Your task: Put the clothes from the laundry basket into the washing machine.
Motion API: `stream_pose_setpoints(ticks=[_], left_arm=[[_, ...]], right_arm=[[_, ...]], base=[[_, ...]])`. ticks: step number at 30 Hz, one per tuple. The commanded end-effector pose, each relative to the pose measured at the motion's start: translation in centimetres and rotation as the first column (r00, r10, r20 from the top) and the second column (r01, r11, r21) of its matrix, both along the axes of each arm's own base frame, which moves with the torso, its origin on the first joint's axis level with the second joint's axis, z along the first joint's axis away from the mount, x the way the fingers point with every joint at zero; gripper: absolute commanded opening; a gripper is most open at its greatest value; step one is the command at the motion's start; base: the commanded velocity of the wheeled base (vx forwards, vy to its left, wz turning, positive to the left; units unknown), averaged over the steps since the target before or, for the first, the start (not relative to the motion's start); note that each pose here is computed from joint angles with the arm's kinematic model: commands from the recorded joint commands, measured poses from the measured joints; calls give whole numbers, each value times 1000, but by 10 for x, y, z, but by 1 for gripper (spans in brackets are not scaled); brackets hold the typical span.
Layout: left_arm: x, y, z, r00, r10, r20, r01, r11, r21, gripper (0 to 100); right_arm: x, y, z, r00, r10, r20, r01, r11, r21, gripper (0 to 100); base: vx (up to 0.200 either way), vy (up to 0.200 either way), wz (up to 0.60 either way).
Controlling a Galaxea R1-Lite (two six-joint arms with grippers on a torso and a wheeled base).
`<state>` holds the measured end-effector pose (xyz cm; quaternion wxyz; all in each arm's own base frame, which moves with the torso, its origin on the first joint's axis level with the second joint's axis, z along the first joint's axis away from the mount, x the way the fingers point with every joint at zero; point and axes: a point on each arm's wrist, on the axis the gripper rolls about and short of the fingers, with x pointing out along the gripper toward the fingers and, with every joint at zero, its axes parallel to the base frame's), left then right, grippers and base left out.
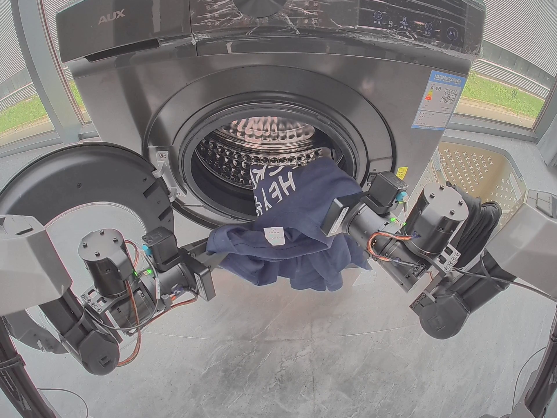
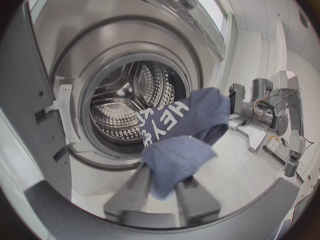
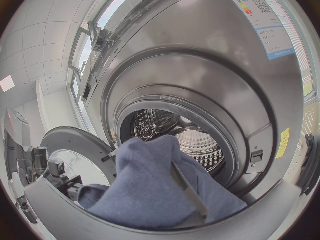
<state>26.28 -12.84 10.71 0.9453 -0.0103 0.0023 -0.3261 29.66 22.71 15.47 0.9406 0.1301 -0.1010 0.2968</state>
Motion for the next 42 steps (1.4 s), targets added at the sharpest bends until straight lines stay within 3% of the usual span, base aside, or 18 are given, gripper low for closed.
stream_pose_setpoints(ticks=[1,6,8,10,13,15,19,24,28,32,42], left_arm=[[-2,-2,-19,998,-12,-68,15,999,33,100],[-24,-2,-48,981,-64,-185,87,989,122,100],[-33,-1,-62,970,-81,-231,123,977,174,100],[-42,0,-77,956,-101,-275,170,956,238,100],[-50,4,-85,945,-131,-299,219,935,280,100],[-54,6,-86,940,-142,-311,235,929,285,100],[-51,4,-82,945,-158,-287,240,931,275,100],[-28,-10,-51,978,-167,-123,190,960,206,100],[-20,-24,-29,980,-195,-46,199,972,126,100],[-2,-45,-12,975,-218,33,216,975,53,100],[24,-66,-31,975,-224,17,223,974,33,100]], right_arm=[[0,1,6,1000,3,16,-3,1000,12,0],[2,2,10,1000,1,30,-1,1000,21,0],[2,2,10,999,2,32,-2,1000,21,0],[3,3,10,1000,2,31,-2,1000,20,0],[3,3,11,999,2,34,-2,1000,22,0],[3,3,10,999,2,32,-2,1000,21,0],[0,7,7,1000,14,24,-14,1000,14,0],[-5,13,0,999,34,4,-34,999,0,0],[-5,17,-9,999,41,-14,-42,999,-17,0],[-7,25,-15,998,61,-24,-62,998,-24,0],[-11,31,-14,997,78,-20,-78,997,-23,0]], base=[[0,0,0],[0,0,0],[0,0,0],[0,0,0],[0,0,0],[0,0,0],[0,0,0],[0,0,0],[0,0,0],[0,0,0],[0,0,0]])
